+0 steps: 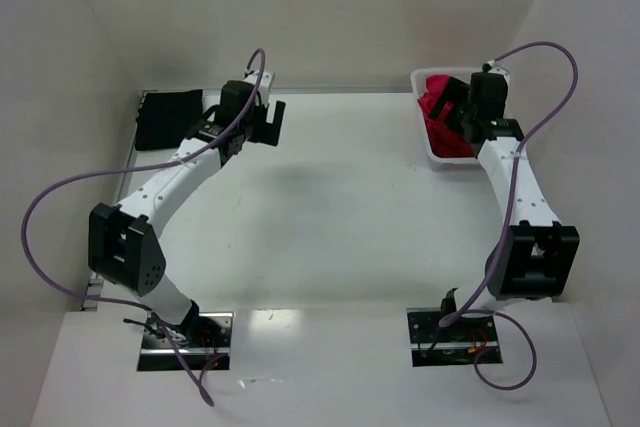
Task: Fold and stack the t-shirts
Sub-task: Grab crumpled tshirt from bin with the right arm
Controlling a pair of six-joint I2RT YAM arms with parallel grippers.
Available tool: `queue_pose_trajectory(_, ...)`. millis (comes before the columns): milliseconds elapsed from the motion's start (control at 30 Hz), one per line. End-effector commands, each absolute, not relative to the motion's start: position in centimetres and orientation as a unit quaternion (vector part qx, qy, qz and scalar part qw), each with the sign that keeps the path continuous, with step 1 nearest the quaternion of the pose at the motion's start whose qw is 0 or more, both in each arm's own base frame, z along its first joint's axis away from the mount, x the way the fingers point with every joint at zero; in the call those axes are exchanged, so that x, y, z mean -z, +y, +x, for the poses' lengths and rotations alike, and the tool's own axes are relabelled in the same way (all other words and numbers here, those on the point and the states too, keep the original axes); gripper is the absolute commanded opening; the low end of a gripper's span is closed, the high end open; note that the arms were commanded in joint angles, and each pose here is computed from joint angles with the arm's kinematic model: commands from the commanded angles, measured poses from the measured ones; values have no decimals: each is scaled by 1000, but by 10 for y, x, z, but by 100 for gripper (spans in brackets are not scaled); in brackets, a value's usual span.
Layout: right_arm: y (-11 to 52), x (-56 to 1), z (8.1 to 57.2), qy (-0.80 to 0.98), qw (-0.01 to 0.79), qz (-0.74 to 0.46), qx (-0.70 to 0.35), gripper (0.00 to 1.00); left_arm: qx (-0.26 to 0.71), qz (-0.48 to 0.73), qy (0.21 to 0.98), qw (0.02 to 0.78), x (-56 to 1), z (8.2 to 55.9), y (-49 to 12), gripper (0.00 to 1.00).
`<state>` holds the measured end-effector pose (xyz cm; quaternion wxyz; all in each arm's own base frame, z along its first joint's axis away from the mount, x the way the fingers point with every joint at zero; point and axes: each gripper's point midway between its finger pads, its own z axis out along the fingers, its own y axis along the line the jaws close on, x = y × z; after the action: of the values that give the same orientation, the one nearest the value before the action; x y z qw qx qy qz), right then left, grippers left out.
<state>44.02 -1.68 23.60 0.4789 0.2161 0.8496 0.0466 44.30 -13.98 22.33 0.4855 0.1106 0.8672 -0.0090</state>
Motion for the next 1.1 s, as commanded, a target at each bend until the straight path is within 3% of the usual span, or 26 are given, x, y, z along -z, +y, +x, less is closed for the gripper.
queue_pose_trajectory(0,-31,-263,428,834,505,218,-35,100,53,103,860,497,-231,457,-164,100)
queue_pose_trajectory(267,-32,-277,427,821,531,207,-33,100,35,83,886,455,-210,462,-161,100)
queue_pose_trajectory(567,-74,-327,493,802,559,198,77,100,181,93,881,427,-213,455,-215,100)
queue_pose_trajectory(733,-100,-259,517,844,484,170,155,100,206,90,886,405,-213,456,-227,100)
queue_pose_trajectory(867,-118,-224,506,855,433,188,214,100,209,91,885,405,-213,459,-221,100)
queue_pose_trajectory(1067,-97,-161,484,893,371,219,129,100,206,85,890,398,-204,464,-208,100)
